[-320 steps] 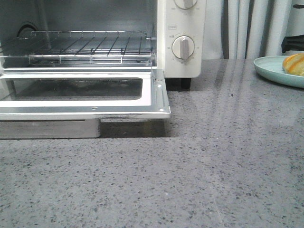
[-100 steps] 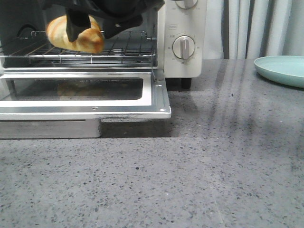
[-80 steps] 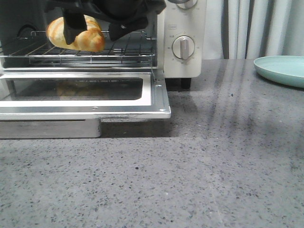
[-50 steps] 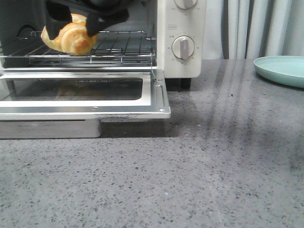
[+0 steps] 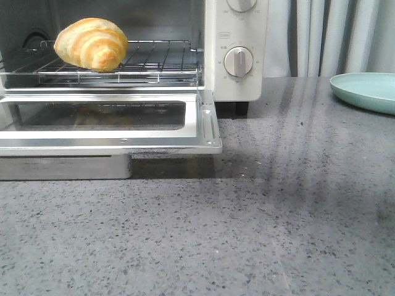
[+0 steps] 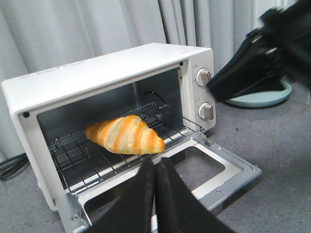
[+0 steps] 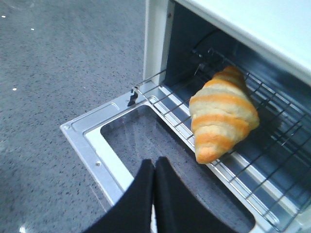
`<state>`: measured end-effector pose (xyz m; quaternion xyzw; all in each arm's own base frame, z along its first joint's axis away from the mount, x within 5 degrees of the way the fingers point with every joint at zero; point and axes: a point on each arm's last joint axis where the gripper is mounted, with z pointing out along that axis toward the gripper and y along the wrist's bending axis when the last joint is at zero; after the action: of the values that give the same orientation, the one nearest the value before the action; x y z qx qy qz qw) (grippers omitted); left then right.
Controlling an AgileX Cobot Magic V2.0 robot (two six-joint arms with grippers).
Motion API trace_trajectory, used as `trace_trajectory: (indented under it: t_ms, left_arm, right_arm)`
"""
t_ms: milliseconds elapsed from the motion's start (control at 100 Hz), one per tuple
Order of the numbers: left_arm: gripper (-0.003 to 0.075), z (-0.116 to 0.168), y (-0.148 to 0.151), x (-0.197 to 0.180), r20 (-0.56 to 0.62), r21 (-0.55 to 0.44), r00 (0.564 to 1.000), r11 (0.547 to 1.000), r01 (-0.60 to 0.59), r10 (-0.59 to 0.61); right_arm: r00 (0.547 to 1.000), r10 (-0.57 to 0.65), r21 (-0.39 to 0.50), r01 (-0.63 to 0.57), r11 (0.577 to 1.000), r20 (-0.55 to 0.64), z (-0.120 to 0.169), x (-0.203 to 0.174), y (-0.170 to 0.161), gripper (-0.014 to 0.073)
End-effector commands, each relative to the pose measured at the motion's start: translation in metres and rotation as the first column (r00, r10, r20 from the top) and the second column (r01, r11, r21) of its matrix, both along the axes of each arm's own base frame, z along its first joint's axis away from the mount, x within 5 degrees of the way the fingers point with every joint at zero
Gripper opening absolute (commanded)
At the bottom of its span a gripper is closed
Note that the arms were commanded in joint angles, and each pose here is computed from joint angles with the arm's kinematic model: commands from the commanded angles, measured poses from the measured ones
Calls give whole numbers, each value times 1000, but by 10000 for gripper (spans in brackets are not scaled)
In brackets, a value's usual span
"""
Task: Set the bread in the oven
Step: 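Open the right gripper and withdraw it from the oven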
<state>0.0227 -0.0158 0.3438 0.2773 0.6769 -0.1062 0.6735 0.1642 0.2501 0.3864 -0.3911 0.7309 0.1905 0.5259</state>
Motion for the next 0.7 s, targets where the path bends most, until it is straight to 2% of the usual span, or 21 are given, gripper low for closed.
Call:
trace_trajectory:
  t_ms: [0, 150, 270, 330, 410, 500, 600, 690]
  left_arm:
    - [-22, 7, -1, 3, 37, -76, 999, 997, -4, 7]
    - [-22, -10, -7, 8, -65, -146, 998, 989, 8, -17]
    - [-22, -21, -13, 10, -142, -228, 987, 973, 36, -70]
    - [-22, -27, -14, 12, -151, -225, 986, 974, 33, -68]
    - [-22, -31, -14, 15, -129, -205, 991, 978, 20, -47]
    - [-22, -32, -14, 17, -99, -206, 994, 978, 14, -35]
    - [-21, -29, -13, 18, -59, -209, 998, 978, 10, -23]
    - [-21, -26, -12, 19, -28, -219, 999, 976, 10, -16]
  right_arm:
    - [985, 34, 76, -48, 996, 167, 33, -28, -41, -48]
    - [973, -27, 109, 2, 994, 230, 27, -65, -121, -49]
    - [961, -134, 122, 107, 987, 244, 8, -92, -188, -49]
    - [952, -188, 139, 158, 978, 240, -5, -104, -218, -49]
    - [932, -248, 204, 197, 959, 263, -17, -119, -253, -49]
    - [918, -280, 255, 211, 944, 279, -31, -129, -277, -49]
    - [916, -320, 212, 272, 939, 242, -46, -129, -290, -49]
    - [915, -307, 228, 251, 941, 263, -47, -129, -291, -49]
